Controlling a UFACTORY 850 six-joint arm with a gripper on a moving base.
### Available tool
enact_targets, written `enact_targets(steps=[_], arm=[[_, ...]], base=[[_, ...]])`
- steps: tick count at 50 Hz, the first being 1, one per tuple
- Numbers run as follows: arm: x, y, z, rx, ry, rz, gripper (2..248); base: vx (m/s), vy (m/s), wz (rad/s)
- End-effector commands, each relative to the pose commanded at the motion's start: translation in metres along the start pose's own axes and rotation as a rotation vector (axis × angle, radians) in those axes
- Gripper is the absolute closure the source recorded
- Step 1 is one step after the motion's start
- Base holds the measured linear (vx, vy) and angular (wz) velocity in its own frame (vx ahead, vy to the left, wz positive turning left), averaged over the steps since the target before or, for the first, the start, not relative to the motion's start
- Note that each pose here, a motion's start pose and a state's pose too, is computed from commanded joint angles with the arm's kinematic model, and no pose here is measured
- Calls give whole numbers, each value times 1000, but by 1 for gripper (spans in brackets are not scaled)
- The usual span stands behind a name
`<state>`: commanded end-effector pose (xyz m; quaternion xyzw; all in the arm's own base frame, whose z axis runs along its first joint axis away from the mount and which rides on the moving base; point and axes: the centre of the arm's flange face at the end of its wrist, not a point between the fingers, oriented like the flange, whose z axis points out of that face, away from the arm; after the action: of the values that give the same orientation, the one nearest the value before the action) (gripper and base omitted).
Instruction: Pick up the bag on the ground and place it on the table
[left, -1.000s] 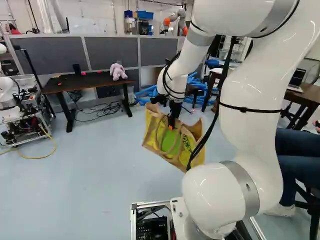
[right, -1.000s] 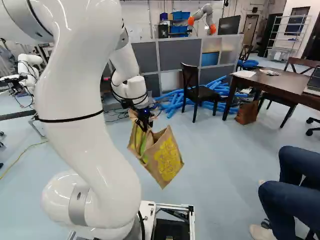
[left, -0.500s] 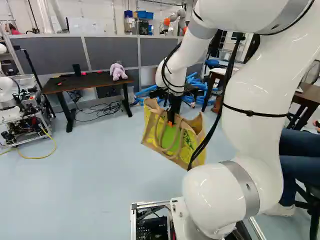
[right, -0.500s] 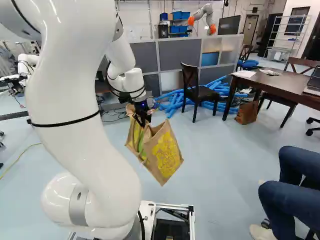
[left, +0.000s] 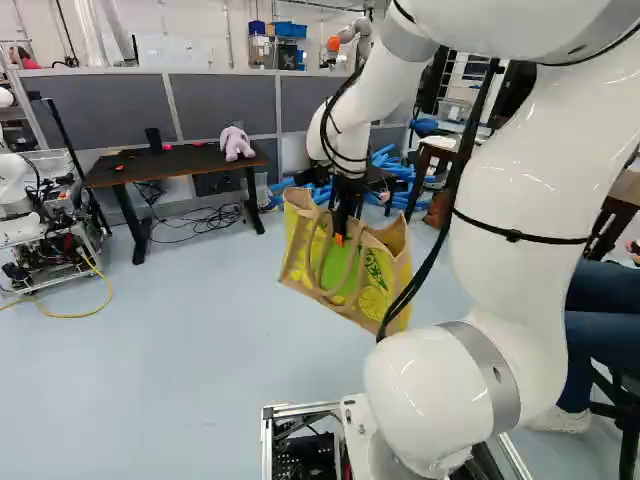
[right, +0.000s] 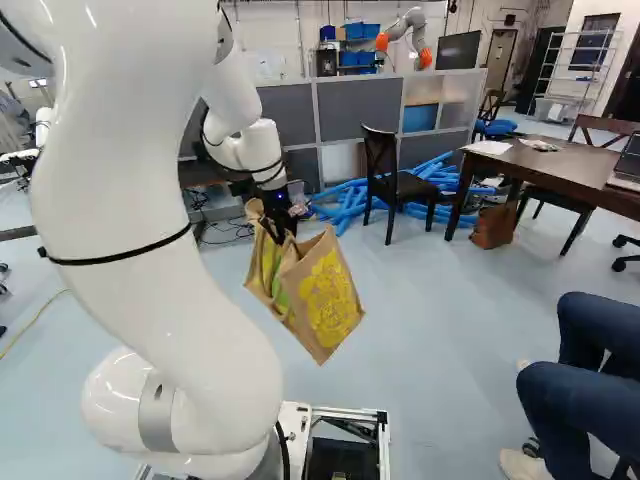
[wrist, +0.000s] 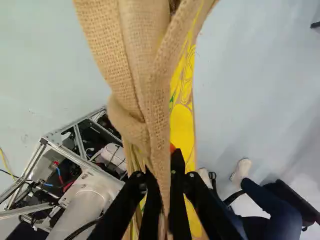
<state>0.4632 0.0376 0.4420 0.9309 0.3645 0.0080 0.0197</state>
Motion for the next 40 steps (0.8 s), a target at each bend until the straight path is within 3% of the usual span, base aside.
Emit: enact_targets(steps=[40], arm=[[5, -5, -63, 3, -7, -13, 228]], base=[[0, 0, 0]])
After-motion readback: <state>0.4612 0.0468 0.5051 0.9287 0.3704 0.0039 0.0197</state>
